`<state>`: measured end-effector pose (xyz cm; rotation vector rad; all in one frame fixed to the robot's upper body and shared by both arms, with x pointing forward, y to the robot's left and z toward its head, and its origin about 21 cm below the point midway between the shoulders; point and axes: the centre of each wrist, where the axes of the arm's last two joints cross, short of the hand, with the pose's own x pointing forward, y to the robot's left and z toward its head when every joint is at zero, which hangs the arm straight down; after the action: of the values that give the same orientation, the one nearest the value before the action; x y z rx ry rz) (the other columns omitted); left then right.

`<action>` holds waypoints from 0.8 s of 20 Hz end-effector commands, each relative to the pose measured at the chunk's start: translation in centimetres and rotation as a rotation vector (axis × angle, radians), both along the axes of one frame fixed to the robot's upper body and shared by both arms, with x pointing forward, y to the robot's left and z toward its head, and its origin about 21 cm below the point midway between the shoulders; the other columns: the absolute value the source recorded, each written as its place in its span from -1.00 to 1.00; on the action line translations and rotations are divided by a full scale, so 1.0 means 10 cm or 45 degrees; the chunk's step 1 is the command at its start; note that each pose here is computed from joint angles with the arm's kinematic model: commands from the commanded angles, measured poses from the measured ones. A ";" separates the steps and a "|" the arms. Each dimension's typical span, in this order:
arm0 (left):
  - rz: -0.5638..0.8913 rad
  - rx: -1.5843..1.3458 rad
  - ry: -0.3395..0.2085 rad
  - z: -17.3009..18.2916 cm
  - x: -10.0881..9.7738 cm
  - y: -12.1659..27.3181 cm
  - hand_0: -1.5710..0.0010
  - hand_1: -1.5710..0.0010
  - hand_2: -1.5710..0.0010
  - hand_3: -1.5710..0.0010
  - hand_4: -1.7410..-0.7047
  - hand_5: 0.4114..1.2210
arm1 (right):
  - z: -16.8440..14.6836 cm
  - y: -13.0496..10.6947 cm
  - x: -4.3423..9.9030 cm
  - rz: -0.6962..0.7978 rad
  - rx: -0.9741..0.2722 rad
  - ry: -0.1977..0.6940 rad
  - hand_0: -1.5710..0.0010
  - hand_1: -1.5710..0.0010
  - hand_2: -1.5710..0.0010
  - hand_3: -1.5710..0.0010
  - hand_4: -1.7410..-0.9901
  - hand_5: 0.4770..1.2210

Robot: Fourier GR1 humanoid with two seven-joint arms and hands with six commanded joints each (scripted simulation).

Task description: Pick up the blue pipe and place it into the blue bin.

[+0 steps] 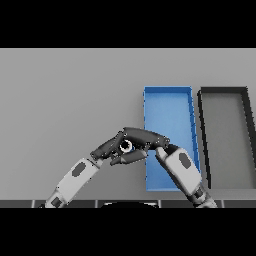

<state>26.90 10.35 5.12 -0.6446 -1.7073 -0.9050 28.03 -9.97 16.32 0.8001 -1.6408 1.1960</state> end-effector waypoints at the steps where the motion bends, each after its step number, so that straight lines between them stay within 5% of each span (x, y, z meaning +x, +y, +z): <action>1: -0.006 0.023 0.012 0.01 0.00 0.03 -0.56 -0.28 -0.30 0.47 -0.41 1.00 | 0.01 0.01 -0.01 -0.003 0.008 -0.020 -0.97 -0.97 -0.97 -0.96 -0.30 0.90; 3: -0.052 0.059 0.008 0.03 0.00 0.07 0.00 0.18 0.17 0.66 -0.05 1.00 | 0.00 0.00 -0.06 0.001 0.032 -0.028 -0.98 -0.98 -0.98 -0.97 -0.31 0.94; 5: -0.071 0.097 0.000 -0.01 -0.01 0.08 0.36 0.48 0.47 0.78 0.22 0.91 | 0.00 0.02 -0.05 -0.008 0.010 -0.016 -0.99 -0.99 -0.99 -0.98 -0.31 0.96; 7: -0.057 0.123 -0.039 0.03 0.02 0.11 0.59 0.67 0.66 0.86 0.44 0.56 | 0.03 0.01 -0.04 -0.014 0.041 -0.012 -0.99 -0.99 -0.99 -0.99 -0.31 0.98; 11: 0.021 0.185 -0.012 0.00 0.05 0.09 0.83 0.86 0.86 0.94 0.71 -0.06 | 0.02 0.03 -0.03 -0.014 0.053 -0.012 -1.00 -1.00 -1.00 -1.00 -0.32 0.99; 16: 0.047 0.156 0.029 -0.02 0.05 0.10 0.95 0.96 0.95 0.98 0.74 -0.44 | 0.03 0.03 -0.03 -0.037 0.067 -0.023 -1.00 -1.00 -1.00 -1.00 -0.32 1.00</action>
<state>27.44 11.39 4.92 -0.5376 -1.6250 -0.9638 27.69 -9.68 16.58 0.7979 -1.6995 1.1491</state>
